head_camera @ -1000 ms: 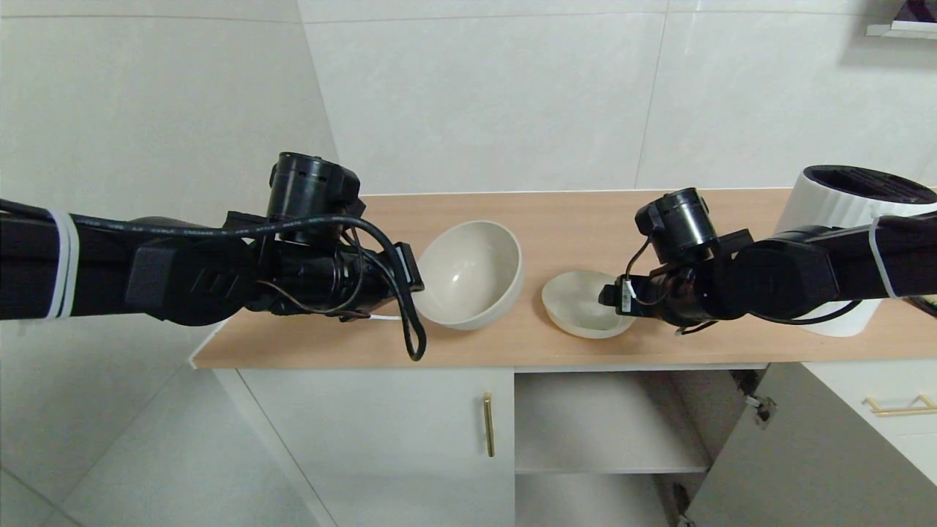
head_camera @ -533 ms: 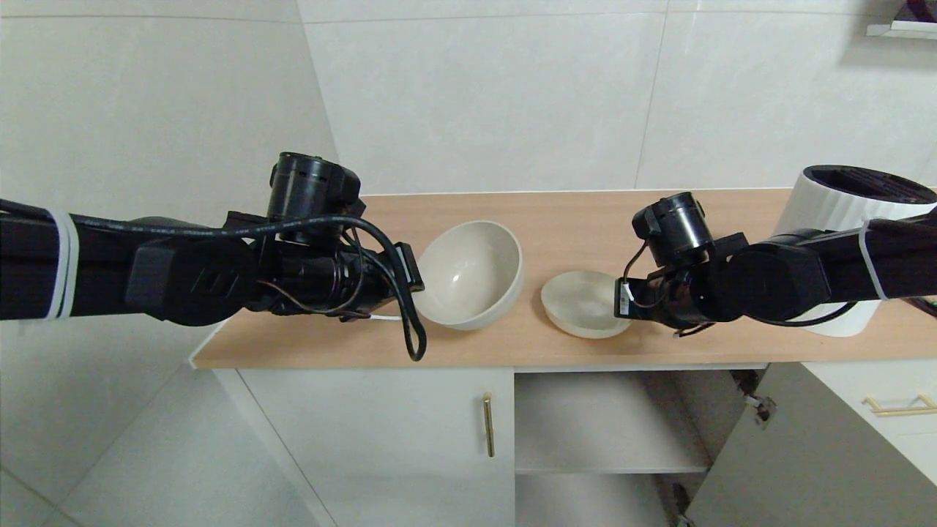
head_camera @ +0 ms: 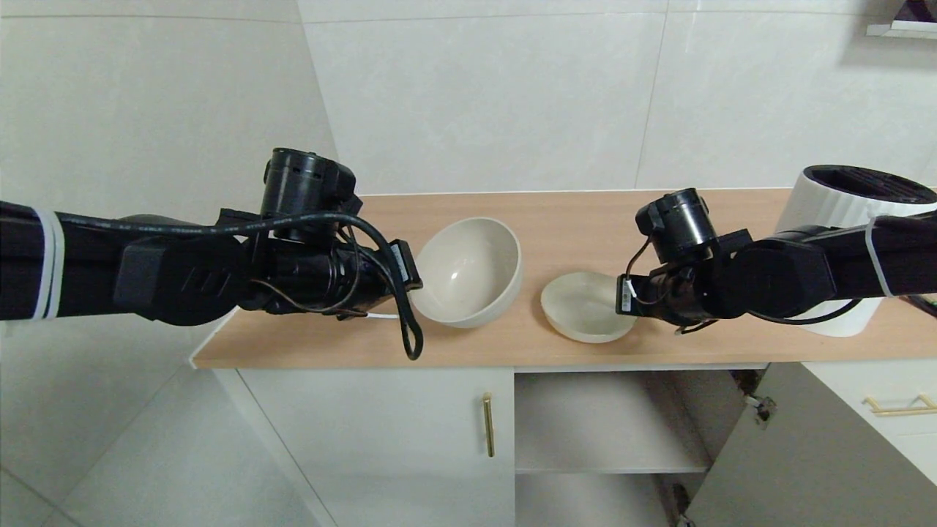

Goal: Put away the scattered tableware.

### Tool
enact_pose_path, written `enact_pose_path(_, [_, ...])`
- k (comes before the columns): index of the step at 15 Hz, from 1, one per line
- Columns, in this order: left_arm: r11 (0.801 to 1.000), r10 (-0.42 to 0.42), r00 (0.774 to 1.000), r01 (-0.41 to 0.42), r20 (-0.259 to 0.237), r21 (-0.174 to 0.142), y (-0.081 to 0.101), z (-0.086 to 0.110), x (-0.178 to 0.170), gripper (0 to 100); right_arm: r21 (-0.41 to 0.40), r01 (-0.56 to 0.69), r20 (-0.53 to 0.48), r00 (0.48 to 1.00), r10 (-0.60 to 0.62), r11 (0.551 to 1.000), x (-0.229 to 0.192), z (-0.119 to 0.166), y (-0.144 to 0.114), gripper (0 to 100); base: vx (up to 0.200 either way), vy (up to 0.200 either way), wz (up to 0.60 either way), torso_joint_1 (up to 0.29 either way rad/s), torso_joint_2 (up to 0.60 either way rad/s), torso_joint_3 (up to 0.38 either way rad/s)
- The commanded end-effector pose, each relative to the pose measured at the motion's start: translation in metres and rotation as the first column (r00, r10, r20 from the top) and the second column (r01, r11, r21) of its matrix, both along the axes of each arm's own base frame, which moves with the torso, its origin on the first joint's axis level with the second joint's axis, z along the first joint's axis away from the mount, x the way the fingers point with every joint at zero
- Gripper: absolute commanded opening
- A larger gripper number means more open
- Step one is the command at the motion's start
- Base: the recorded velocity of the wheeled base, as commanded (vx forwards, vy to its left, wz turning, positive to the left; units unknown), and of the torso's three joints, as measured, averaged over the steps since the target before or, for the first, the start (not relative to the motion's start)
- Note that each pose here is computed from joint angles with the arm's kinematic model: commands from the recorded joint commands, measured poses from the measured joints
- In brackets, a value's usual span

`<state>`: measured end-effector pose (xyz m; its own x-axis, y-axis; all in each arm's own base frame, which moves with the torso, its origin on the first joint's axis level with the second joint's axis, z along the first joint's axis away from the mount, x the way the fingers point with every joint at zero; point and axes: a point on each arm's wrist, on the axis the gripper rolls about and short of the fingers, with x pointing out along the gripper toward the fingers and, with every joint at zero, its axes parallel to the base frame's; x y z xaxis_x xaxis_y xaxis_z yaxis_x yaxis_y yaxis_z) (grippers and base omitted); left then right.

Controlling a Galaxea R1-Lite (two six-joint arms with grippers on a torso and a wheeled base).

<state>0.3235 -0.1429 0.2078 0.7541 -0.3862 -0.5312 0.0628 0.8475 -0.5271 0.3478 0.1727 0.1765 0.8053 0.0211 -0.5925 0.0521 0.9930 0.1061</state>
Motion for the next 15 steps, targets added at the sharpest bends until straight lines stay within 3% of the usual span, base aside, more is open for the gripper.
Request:
enact_pose_path(1, [1.000, 0.001, 1.000, -0.001, 0.013, -0.007, 0.002, 0.006, -0.004, 0, 0.025, -0.015, 0.019, 1.000, 0.015, 1.000, -0.008, 0.013, -0.004, 0, 0.000, 0.000, 0.00, 0.000, 0.00, 0.000])
enact_pose_path(5, [1.000, -0.008, 0.999, 0.008, 0.034, -0.014, 0.012, 0.022, -0.029, 0, 0.153, -0.157, 0.076, 0.986, 0.147, 0.976, -0.055, 0.061, -0.024, 0, 0.000, 0.000, 0.00, 0.000, 0.00, 0.000])
enact_pose_path(8, [1.000, -0.031, 0.999, 0.031, 0.013, -0.001, 0.016, 0.017, -0.052, 0, 0.209, -0.250, 0.058, 0.968, 0.243, 0.946, -0.090, 0.082, -0.039, 0, 0.000, 0.000, 0.00, 0.000, 0.00, 0.000])
enact_pose_path(10, [0.999, -0.040, 0.999, 0.040, 0.007, 0.017, 0.019, 0.014, -0.057, 0, 0.240, -0.296, 0.029, 0.954, 0.298, 0.925, -0.105, 0.089, -0.045, 0, 0.000, 0.000, 0.00, 0.000, 0.00, 0.000])
enact_pose_path(13, [0.998, -0.053, 0.998, 0.053, 0.026, 0.018, 0.022, 0.019, -0.069, 0, 0.247, -0.318, -0.017, 0.943, 0.333, 0.915, -0.128, 0.082, -0.057, 0, 0.000, 0.000, 0.00, 0.000, 0.00, 0.000])
enact_pose_path(15, [0.995, -0.089, 0.996, 0.087, 0.033, 0.057, 0.025, 0.016, -0.075, 0, 0.245, -0.317, -0.034, 0.942, 0.334, 0.916, -0.137, 0.076, -0.062, 0, 0.000, 0.000, 0.00, 0.000, 0.00, 0.000])
